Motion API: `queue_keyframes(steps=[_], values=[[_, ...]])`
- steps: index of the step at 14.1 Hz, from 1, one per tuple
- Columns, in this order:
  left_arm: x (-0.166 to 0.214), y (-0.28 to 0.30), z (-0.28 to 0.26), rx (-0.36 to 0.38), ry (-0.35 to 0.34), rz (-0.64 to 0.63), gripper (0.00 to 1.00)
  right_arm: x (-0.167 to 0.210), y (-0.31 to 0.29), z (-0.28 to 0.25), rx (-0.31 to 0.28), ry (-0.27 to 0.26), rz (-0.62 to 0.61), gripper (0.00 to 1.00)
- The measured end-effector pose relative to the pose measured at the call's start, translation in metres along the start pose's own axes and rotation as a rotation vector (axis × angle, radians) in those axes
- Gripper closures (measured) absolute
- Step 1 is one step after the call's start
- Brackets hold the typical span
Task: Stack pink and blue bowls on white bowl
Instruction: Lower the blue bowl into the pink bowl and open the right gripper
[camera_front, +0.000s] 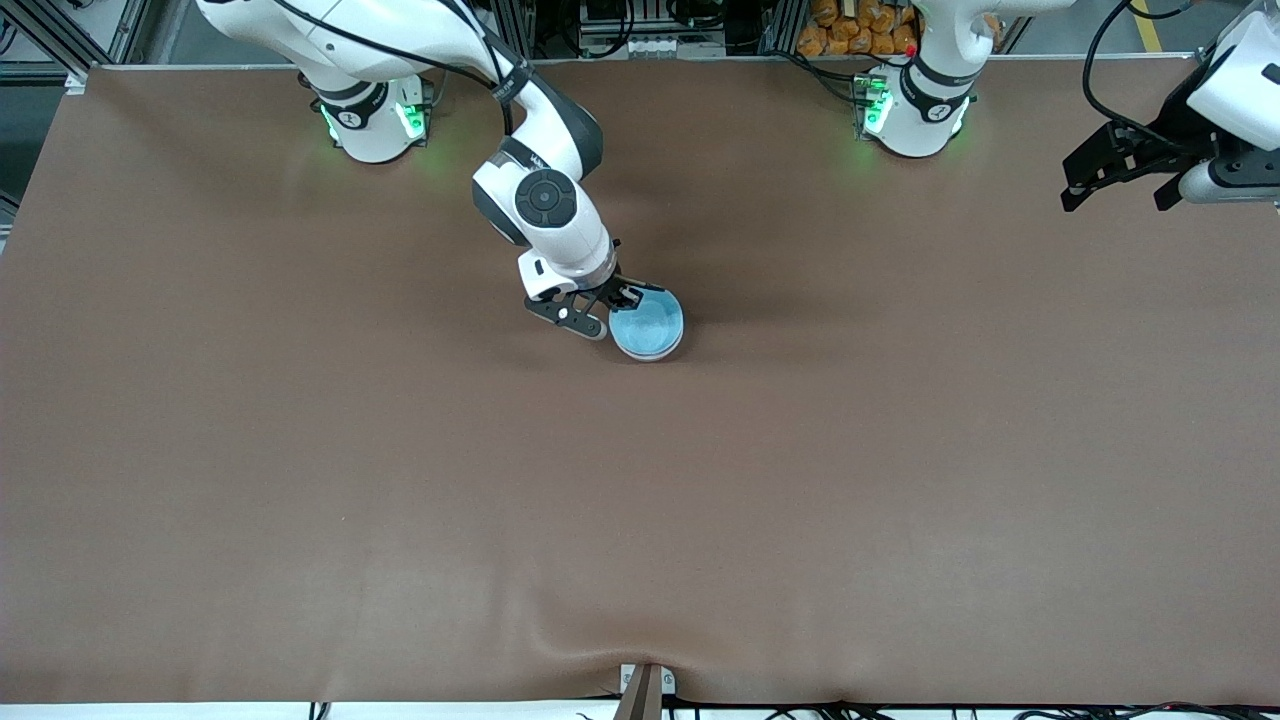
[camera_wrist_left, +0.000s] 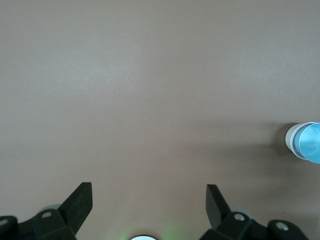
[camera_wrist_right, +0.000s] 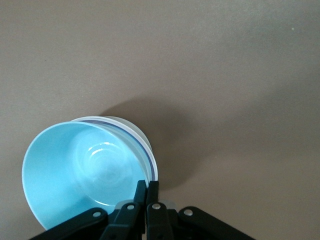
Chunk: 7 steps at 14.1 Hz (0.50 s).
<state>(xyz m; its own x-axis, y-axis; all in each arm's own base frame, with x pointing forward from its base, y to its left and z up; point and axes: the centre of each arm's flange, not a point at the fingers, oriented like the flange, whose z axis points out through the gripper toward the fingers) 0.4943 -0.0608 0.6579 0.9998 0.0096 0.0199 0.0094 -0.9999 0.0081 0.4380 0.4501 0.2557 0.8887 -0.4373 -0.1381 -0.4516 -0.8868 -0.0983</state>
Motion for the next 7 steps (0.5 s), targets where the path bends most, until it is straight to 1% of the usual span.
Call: queue_keyframes(steps=[1,2,5,7], values=[[0.000,0.000,0.000,0.000,0.000,0.000,0.00,0.001,0.000,0.000,0.000,0.001,0.009,0.93],[0.000,0.000,0.000,0.000,0.001,0.000,0.00,0.003,0.000,-0.001,0.003,0.003,0.025,0.84],[0.000,0.000,0.000,0.000,0.004,0.000,0.00,0.013,-0.009,-0.015,0.034,0.018,0.052,0.50],[0.001,0.000,0.000,0.000,0.003,0.000,0.00,0.033,-0.017,-0.039,0.047,0.028,0.083,0.30]])
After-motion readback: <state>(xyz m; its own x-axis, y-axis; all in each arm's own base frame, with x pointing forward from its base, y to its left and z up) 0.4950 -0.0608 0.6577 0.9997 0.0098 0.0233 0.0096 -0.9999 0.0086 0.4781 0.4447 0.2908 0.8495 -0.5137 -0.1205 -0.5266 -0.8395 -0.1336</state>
